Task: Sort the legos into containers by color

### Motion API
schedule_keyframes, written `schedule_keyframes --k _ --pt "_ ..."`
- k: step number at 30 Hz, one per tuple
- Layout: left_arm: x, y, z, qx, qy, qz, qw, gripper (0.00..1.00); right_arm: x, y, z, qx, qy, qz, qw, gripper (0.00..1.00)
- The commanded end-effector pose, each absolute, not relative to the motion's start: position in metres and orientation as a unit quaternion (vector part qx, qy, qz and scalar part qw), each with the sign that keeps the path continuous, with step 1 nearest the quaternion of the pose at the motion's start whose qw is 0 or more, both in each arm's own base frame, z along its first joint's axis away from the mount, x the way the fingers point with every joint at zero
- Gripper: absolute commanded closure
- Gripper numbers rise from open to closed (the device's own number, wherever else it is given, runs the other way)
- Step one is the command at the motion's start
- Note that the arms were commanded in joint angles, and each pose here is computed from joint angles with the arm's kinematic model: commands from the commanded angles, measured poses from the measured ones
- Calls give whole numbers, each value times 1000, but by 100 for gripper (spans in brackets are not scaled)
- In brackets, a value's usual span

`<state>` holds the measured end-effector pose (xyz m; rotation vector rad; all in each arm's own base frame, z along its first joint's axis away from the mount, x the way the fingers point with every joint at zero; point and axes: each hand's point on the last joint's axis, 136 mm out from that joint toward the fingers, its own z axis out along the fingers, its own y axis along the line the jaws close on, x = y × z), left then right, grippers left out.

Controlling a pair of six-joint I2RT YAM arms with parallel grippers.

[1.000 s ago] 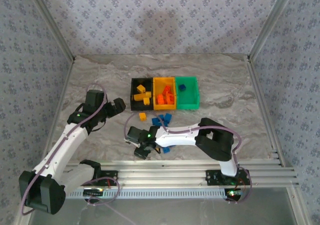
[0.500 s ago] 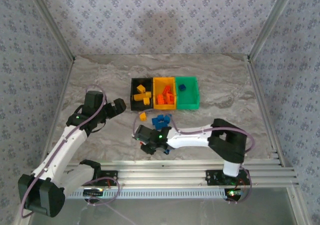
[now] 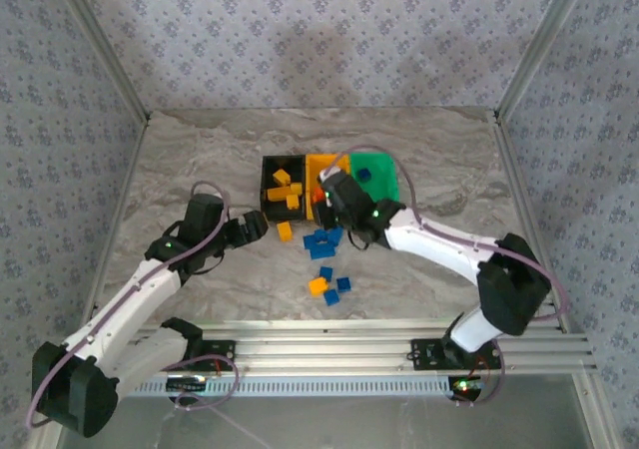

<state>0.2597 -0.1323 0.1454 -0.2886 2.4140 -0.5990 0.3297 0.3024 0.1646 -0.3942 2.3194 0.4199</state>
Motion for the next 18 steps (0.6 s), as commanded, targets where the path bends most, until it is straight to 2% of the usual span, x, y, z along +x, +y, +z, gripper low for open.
schedule_keyframes --k 1,7,11,14,18 --pt "259 -143 143 -95 913 -234 321 1 367 294 161 -80 928 148 333 79" --pt "248 -158 129 -57 923 -225 306 0 414 293 137 -51 947 105 299 79" --pt "243 -171 121 -29 927 -228 297 0 434 288 125 -21 954 94 284 75" --pt "239 -182 117 -4 928 -233 292 0 444 293 122 -15 955 104 278 67" --pt "234 -197 114 29 926 -242 289 0 453 301 131 -14 949 120 290 42"
